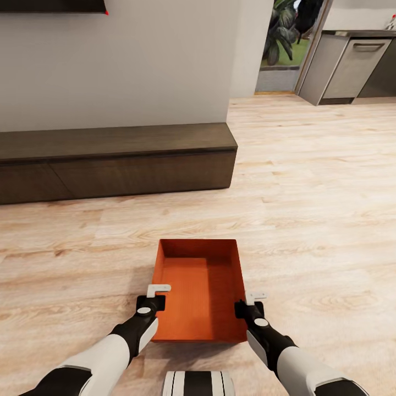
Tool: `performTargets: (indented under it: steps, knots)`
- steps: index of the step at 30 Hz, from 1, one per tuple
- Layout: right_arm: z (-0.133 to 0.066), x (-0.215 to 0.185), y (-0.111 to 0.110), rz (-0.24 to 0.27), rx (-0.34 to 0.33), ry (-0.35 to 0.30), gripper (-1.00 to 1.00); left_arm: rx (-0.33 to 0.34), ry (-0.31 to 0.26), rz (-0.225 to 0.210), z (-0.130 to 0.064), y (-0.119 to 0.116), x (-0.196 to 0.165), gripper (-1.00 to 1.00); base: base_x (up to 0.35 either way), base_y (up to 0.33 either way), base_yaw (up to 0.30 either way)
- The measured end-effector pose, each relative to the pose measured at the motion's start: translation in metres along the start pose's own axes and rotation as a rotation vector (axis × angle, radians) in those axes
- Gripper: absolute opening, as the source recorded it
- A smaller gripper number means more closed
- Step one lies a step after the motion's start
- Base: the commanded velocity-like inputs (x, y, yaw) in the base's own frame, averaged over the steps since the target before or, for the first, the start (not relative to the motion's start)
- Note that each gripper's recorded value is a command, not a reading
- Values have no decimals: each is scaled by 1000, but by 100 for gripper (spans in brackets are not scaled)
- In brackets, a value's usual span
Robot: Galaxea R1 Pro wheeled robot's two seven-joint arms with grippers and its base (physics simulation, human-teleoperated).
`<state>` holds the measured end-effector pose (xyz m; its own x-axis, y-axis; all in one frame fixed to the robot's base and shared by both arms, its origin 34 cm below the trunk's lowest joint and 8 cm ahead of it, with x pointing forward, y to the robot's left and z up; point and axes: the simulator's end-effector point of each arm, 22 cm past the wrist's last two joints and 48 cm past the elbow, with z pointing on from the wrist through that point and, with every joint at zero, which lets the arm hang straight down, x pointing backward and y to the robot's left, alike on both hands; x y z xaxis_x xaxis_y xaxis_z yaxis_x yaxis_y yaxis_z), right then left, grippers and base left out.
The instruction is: Move the two storage containers from the living room to the garage. In the garage, place one container on the floor and stack the other container on top of it (either order is fine).
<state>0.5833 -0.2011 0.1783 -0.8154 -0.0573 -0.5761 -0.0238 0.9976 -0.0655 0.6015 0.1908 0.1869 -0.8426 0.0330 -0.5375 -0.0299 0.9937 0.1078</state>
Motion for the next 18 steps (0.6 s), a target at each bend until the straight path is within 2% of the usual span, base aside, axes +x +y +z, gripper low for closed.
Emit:
performTargets:
  steps: [11, 18]
  knots:
    - [0, 0, 0, 2, -1, 0, -100, -2, 0, -3, 0, 0, 0, -100, 0, 0, 0]
    - [-10, -12, -1, 4, 0, 2, -100, -4, 2, -6, -11, 2, -11, -100, 0, 0, 0]
